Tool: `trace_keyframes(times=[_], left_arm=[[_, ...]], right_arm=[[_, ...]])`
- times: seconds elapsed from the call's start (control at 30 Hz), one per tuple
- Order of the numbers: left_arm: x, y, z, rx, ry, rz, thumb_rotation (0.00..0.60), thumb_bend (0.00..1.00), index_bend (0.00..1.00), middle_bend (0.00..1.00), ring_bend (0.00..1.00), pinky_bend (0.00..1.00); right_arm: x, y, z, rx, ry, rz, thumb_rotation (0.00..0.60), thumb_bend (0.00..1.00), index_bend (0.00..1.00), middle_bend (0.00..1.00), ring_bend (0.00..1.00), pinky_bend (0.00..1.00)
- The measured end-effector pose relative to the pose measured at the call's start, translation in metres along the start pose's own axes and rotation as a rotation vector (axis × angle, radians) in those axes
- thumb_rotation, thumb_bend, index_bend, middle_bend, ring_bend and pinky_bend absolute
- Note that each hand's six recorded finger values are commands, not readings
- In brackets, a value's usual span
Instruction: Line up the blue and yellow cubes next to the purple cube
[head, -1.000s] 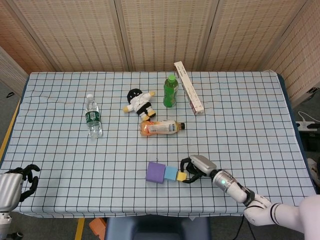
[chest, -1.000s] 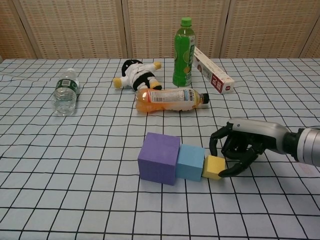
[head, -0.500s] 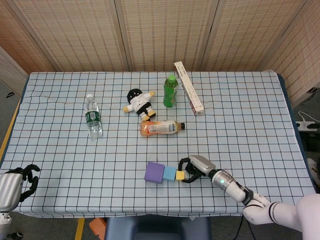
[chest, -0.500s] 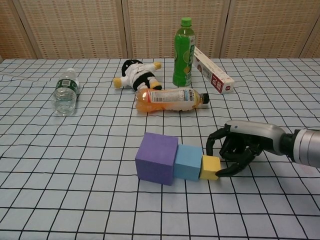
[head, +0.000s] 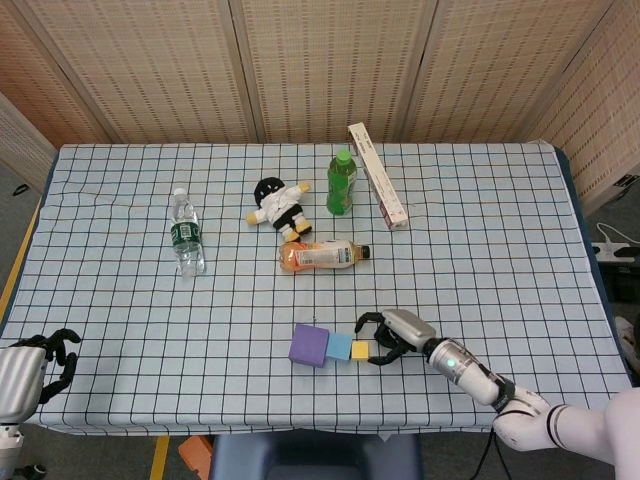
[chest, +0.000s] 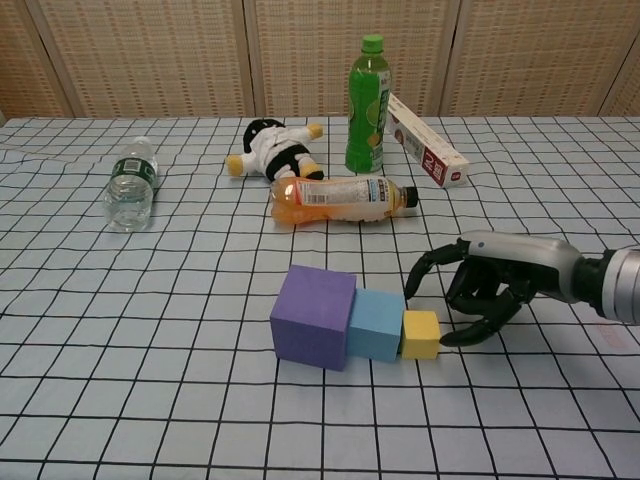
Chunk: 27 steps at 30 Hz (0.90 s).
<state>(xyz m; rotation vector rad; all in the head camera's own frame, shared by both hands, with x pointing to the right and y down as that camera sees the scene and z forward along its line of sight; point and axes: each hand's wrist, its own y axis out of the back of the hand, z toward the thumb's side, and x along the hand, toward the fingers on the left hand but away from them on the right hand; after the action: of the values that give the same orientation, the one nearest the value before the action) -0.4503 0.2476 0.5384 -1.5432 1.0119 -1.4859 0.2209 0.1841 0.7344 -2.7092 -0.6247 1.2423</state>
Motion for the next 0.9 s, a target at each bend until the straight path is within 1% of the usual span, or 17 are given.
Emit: trace_keyframes(times=[0.07,0.2,0.3,0.37,0.47,0.57,0.7,0.9], left_arm=[[0.0,0.0,0.0,0.0,-0.001,0.001,0.6,0.49,0.44,0.64,0.56,0.65],[0.0,0.0,0.001,0.002,-0.002,0.0,0.6,0.49,0.44,0.64,0.56,0.65],[0.0,0.0,0.001,0.003,0.0,-0.001,0.6,0.49,0.44,0.64,0.56,0.65],[0.0,0.0,0.001,0.003,-0.001,-0.001,0.6,0.49,0.44,0.64,0.56,0.65],[0.0,0.0,0.001,0.002,-0.001,-0.002,0.6,0.49,0.44,0.64,0.56,0.65],[0.0,0.0,0.001,0.003,-0.001,-0.002,0.6,0.49,0.44,0.64,0.56,0.65],[0.0,0.0,0.001,0.001,0.0,-0.002,0.6,0.49,0.44,0.64,0.56,0.65],[0.0,0.0,0.001,0.001,-0.001,-0.001,0.6,0.49,0.44,0.64,0.56,0.65]], right_arm=[[0.005,0.003,0.0,0.03,-0.004,0.002,0.6,0.15,0.36,0.9,0.79,1.0],[0.012,0.005,0.001,0.075,-0.022,0.012,0.6,0.36,0.39,0.9,0.79,1.0],[0.017,0.006,-0.001,0.091,-0.056,0.02,0.6,0.5,0.45,0.9,0.8,1.0],[0.019,0.007,-0.002,0.097,-0.077,0.021,0.6,0.57,0.5,0.91,0.8,1.0],[0.021,0.007,-0.001,0.099,-0.099,0.022,0.6,0.65,0.52,0.91,0.8,1.0],[0.021,0.004,-0.001,0.089,-0.114,0.036,0.6,0.68,0.53,0.91,0.8,1.0],[0.02,0.001,0.0,0.068,-0.125,0.062,0.6,0.68,0.53,0.91,0.8,1.0],[0.015,-0.005,-0.002,0.062,-0.129,0.077,0.6,0.68,0.53,0.91,0.8,1.0]])
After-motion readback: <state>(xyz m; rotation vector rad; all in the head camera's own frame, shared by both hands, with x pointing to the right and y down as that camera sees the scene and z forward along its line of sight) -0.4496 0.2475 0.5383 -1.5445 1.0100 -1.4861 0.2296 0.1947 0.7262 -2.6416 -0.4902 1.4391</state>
